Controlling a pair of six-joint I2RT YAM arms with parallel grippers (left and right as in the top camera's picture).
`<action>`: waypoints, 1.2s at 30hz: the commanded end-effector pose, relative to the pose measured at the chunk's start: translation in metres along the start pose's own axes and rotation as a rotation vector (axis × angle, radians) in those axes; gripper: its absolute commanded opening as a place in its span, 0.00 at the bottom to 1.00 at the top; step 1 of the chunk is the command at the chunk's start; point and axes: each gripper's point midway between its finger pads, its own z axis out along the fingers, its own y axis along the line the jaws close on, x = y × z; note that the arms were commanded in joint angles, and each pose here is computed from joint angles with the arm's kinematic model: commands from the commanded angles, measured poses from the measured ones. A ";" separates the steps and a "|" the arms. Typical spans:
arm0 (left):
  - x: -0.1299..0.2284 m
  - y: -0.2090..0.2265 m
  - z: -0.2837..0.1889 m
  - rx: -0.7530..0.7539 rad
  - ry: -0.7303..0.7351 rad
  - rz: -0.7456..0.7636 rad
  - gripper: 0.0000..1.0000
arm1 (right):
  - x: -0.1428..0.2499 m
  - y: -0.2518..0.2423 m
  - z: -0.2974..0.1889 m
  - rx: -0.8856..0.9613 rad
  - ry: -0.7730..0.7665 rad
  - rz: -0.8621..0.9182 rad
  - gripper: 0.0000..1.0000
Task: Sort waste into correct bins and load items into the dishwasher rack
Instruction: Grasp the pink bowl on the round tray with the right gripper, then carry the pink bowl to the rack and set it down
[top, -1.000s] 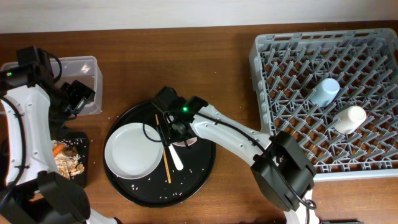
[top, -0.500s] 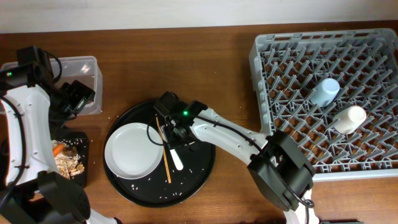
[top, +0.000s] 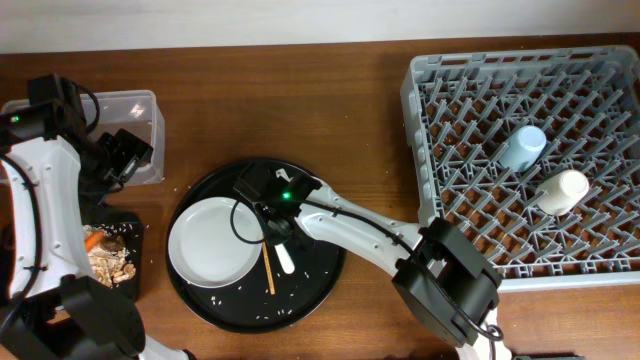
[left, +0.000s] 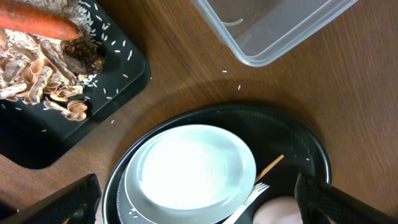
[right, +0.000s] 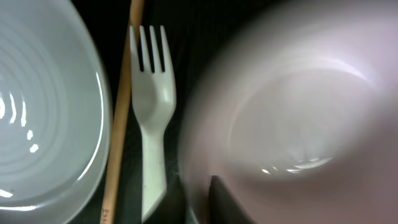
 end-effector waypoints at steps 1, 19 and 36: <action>0.000 0.001 -0.002 0.004 -0.005 -0.015 0.99 | 0.006 0.003 0.004 -0.009 0.022 0.004 0.04; 0.000 0.001 -0.002 0.004 -0.005 -0.015 0.99 | -0.046 -0.102 -0.187 -0.024 -0.052 0.338 0.04; 0.000 0.001 -0.002 0.004 -0.005 -0.015 0.99 | 0.036 -0.315 -0.238 -0.195 -0.053 0.756 0.04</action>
